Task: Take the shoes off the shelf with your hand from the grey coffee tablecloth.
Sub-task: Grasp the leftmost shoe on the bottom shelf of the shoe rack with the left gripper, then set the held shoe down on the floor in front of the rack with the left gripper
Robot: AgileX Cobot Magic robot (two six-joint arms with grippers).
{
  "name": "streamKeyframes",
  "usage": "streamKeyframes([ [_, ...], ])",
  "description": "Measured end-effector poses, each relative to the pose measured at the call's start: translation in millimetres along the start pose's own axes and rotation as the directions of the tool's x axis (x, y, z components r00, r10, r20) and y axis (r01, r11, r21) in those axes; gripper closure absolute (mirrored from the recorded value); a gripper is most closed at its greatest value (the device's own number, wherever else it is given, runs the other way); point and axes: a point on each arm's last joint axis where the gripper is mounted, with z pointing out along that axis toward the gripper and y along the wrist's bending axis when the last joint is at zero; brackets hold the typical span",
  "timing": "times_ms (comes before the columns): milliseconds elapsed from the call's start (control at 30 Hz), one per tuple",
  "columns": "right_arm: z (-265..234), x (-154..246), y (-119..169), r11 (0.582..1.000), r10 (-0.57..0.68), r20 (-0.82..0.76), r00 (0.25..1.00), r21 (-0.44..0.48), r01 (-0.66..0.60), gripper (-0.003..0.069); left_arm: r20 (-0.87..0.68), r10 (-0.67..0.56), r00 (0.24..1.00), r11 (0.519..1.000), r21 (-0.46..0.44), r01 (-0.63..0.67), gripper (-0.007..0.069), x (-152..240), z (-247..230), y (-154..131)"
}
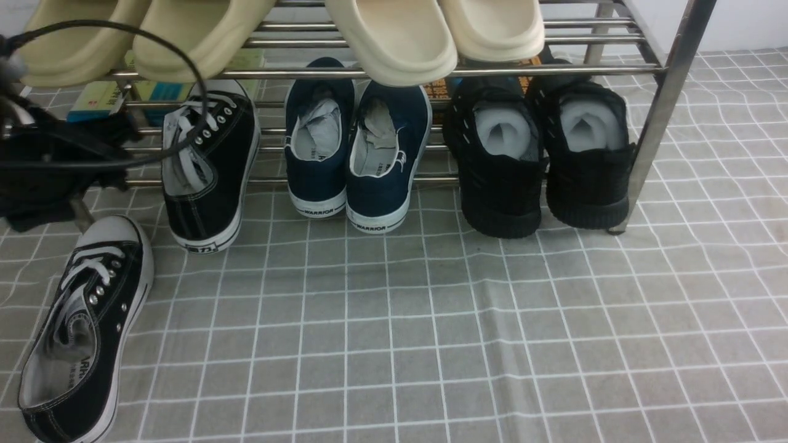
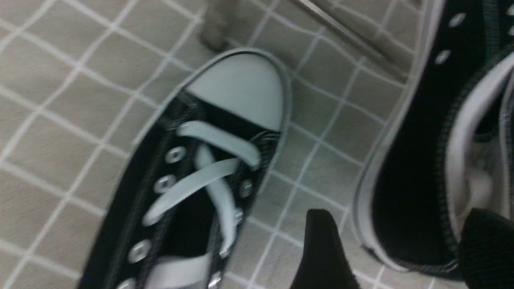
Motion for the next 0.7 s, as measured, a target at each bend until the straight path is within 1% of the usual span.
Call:
streamKeyframes([
  [133, 0, 0, 0, 1.0, 0.0, 0.0, 1.0, 0.0, 0.0, 0.042, -0.009, 0.021, 1.0, 0.999, 0.044, -0.02, 0.0165, 7, 34, -14],
  [200, 0, 0, 0, 1.0, 0.0, 0.0, 1.0, 0.0, 0.0, 0.042, -0.033, 0.022, 0.999, 0.999, 0.037, -0.021, 0.018, 11, 49, -15],
  [233, 0, 0, 0, 1.0, 0.0, 0.0, 1.0, 0.0, 0.0, 0.042, -0.047, 0.017, 0.999, 0.999, 0.034, -0.016, 0.0214, 13, 57, -16],
  [267, 0, 0, 0, 1.0, 0.0, 0.0, 1.0, 0.0, 0.0, 0.042, -0.051, 0.015, 0.999, 0.999, 0.033, -0.014, 0.0214, 14, 58, -16],
  [300, 0, 0, 0, 1.0, 0.0, 0.0, 1.0, 0.0, 0.0, 0.042, -0.075, 0.0, 0.997, 1.0, 0.028, 0.002, 0.0312, 18, 67, -16],
  [333, 0, 0, 0, 1.0, 0.0, 0.0, 1.0, 0.0, 0.0, 0.042, -0.087, -0.014, 0.996, 0.999, 0.027, 0.016, 0.0382, 19, 70, -16],
  [400, 0, 0, 0, 1.0, 0.0, 0.0, 1.0, 0.0, 0.0, 0.042, -0.102, -0.025, 0.994, 0.999, 0.024, 0.028, 0.046, 21, 71, -16],
  [433, 0, 0, 0, 1.0, 0.0, 0.0, 1.0, 0.0, 0.0, 0.042, -0.121, -0.035, 0.992, 0.999, 0.021, 0.038, 0.0558, 22, 71, -16],
  [467, 0, 0, 0, 1.0, 0.0, 0.0, 1.0, 0.0, 0.0, 0.042, -0.123, -0.033, 0.992, 0.999, 0.02, 0.035, 0.0558, 23, 71, -16],
  [500, 0, 0, 0, 1.0, 0.0, 0.0, 1.0, 0.0, 0.0, 0.042, -0.149, -0.028, 0.988, 1.0, 0.005, 0.029, 0.0594, 24, 64, -14],
  [533, 0, 0, 0, 1.0, 0.0, 0.0, 1.0, 0.0, 0.0, 0.042, -0.154, -0.027, 0.988, 1.0, 0.002, 0.027, 0.0596, 24, 63, -14],
  [567, 0, 0, 0, 1.0, 0.0, 0.0, 1.0, 0.0, 0.0, 0.042, -0.201, -0.023, 0.979, 0.999, -0.028, 0.018, 0.0606, 27, 50, -11],
  [700, 0, 0, 0, 1.0, 0.0, 0.0, 1.0, 0.0, 0.0, 0.042, -0.287, -0.009, 0.958, 0.996, -0.085, -0.016, 0.0607, 36, 25, -3],
])
